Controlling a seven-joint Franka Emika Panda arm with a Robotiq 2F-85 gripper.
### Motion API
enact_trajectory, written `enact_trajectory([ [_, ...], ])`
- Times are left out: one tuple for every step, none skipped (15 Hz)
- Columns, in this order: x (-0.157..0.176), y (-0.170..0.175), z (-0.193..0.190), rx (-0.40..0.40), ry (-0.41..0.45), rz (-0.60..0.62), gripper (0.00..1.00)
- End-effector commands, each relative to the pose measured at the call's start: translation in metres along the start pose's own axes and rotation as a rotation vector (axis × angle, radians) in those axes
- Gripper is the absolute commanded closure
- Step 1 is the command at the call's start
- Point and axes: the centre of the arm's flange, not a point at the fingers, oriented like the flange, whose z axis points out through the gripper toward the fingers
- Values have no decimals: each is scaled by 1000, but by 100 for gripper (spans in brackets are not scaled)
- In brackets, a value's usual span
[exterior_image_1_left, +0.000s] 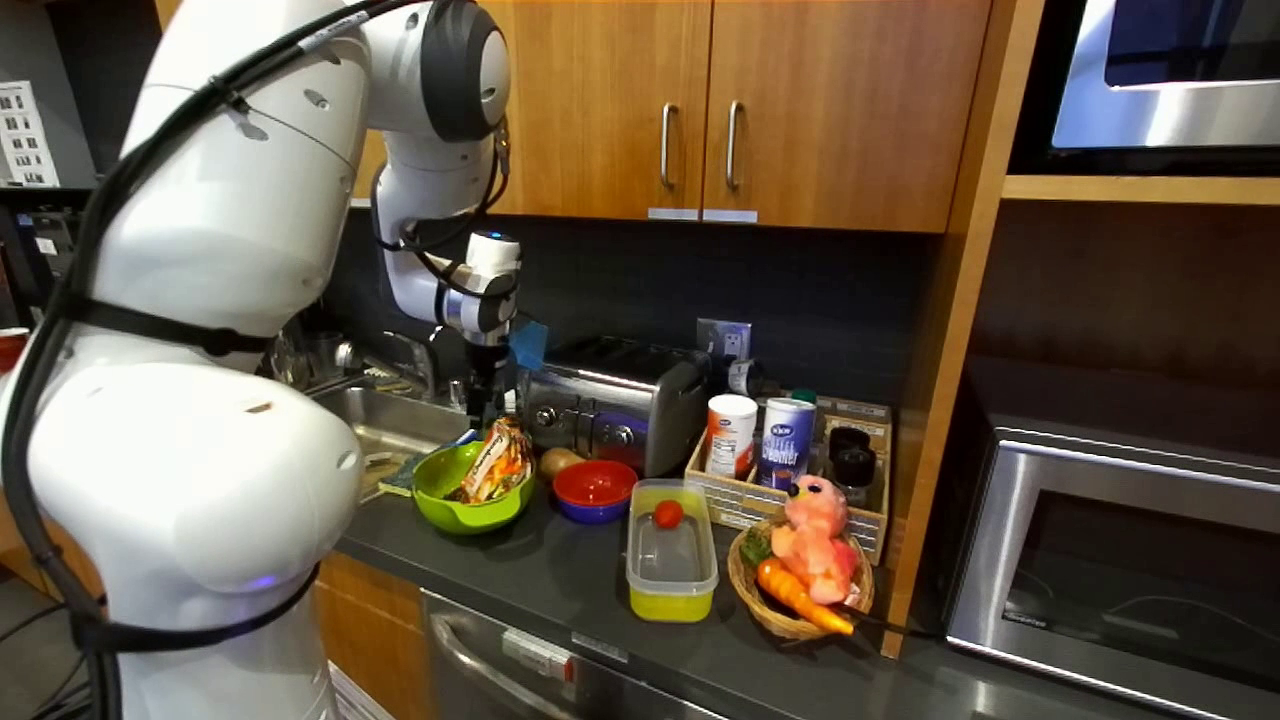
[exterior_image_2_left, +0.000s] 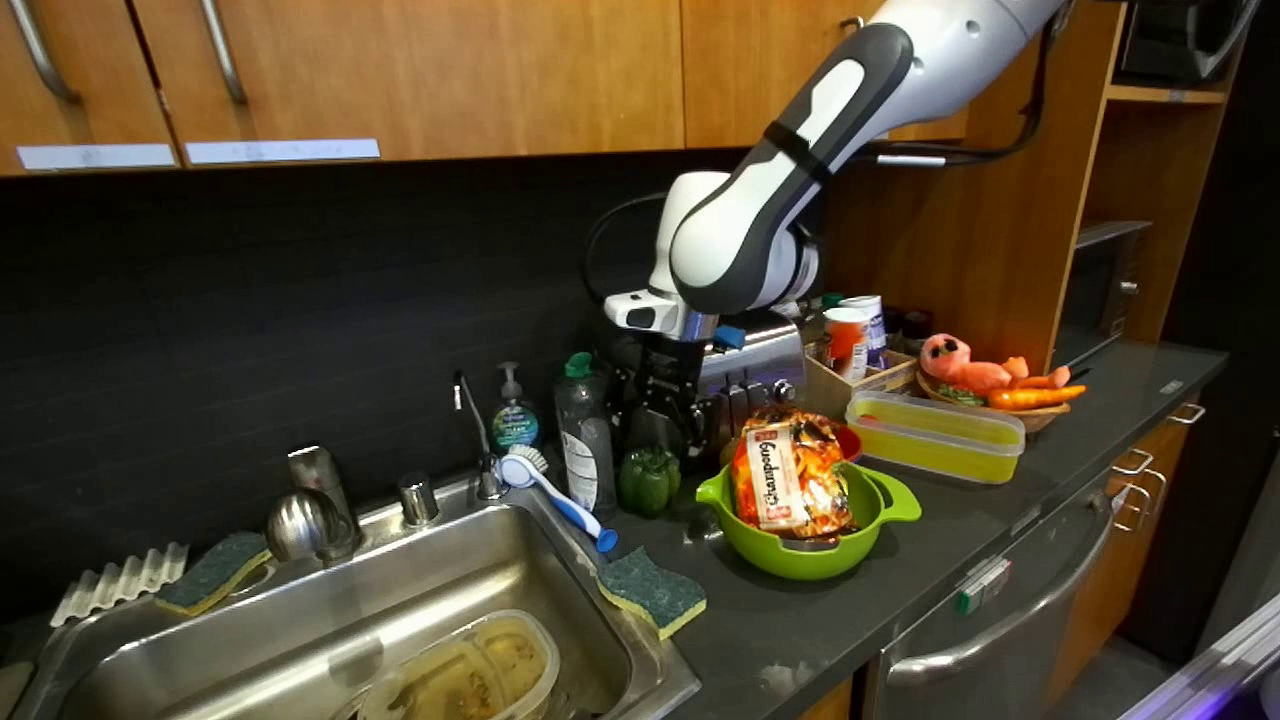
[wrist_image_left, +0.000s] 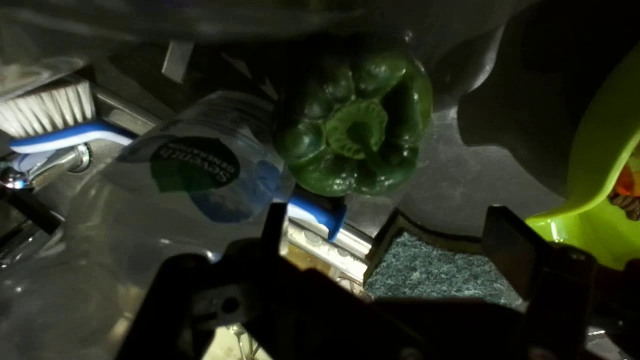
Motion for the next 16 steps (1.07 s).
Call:
enact_trajectory([
  [-5, -1, -4, 4, -10, -19, 0],
  [-6, -1, -4, 6, -9, -22, 0],
  [-7, -1, -3, 6, -7, -26, 0],
  [-7, 0, -3, 7, -3, -31, 0],
  [-7, 0, -1, 8, -5, -41, 12],
  [-8, 0, 0, 9, -6, -48, 11],
  [-8, 0, 0, 11, -5, -55, 6],
  [-9, 0, 0, 13, -4, -58, 5],
  [-11, 0, 0, 15, -5, -60, 2],
  [-12, 0, 0, 17, -4, -62, 0],
  [-14, 0, 0, 19, -6, -64, 2],
  [-15, 0, -1, 22, -8, -66, 3],
  [-16, -1, -1, 24, -10, -70, 1],
  [-18, -1, -2, 25, -10, -71, 1],
  [-19, -1, -2, 25, -9, -73, 0],
  [-20, -1, -2, 26, -9, -75, 0],
])
